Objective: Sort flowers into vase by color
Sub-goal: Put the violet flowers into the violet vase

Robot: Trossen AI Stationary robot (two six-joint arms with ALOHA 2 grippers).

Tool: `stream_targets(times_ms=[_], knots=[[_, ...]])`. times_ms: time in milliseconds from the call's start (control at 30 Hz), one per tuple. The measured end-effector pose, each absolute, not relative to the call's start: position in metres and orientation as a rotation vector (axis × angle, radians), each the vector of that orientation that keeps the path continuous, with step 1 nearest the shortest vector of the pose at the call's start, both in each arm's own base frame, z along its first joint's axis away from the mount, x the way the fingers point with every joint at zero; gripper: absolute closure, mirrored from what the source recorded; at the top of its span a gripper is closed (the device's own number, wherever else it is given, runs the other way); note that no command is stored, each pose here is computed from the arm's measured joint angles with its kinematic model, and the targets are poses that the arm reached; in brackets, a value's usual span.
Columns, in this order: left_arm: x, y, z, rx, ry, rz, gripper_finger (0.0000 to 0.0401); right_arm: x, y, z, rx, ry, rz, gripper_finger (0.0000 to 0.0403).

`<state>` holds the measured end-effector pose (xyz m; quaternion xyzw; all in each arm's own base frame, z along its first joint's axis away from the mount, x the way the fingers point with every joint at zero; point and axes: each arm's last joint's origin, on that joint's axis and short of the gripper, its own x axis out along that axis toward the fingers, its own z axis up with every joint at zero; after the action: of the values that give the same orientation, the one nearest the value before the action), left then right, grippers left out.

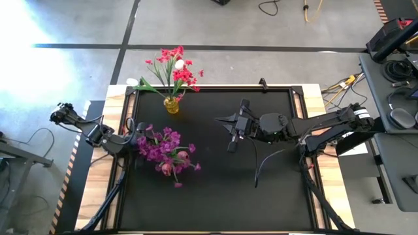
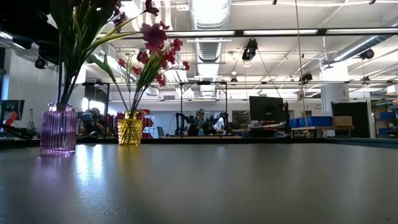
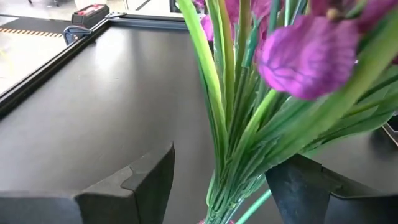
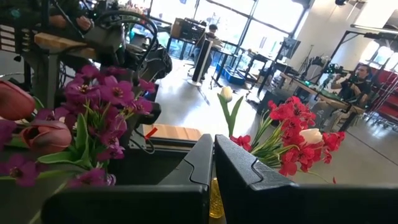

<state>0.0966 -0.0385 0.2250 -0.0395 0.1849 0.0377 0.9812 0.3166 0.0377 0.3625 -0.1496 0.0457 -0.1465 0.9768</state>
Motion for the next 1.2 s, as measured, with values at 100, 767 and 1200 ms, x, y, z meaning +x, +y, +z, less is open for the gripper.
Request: stream_targets(times_ms=[100, 767, 1200], knots=[[0.096, -0.038, 0.225, -0.092, 0.369, 0.069, 0.0178, 0.317, 0.038, 0.362, -0.302, 0.094, -0.295, 0.0392], [0.084, -0.034, 0.254, -0.145, 0.340, -0.019, 0.0178, 0.317, 0.038, 0.362, -0.302, 0.096, -0.295, 0.0392], [0.060, -0.024, 0.291, -0.185, 0.368, -0.136, 0.0178, 0.317, 0.038, 0.362, -0.302, 0.096, -0.294, 0.0392]])
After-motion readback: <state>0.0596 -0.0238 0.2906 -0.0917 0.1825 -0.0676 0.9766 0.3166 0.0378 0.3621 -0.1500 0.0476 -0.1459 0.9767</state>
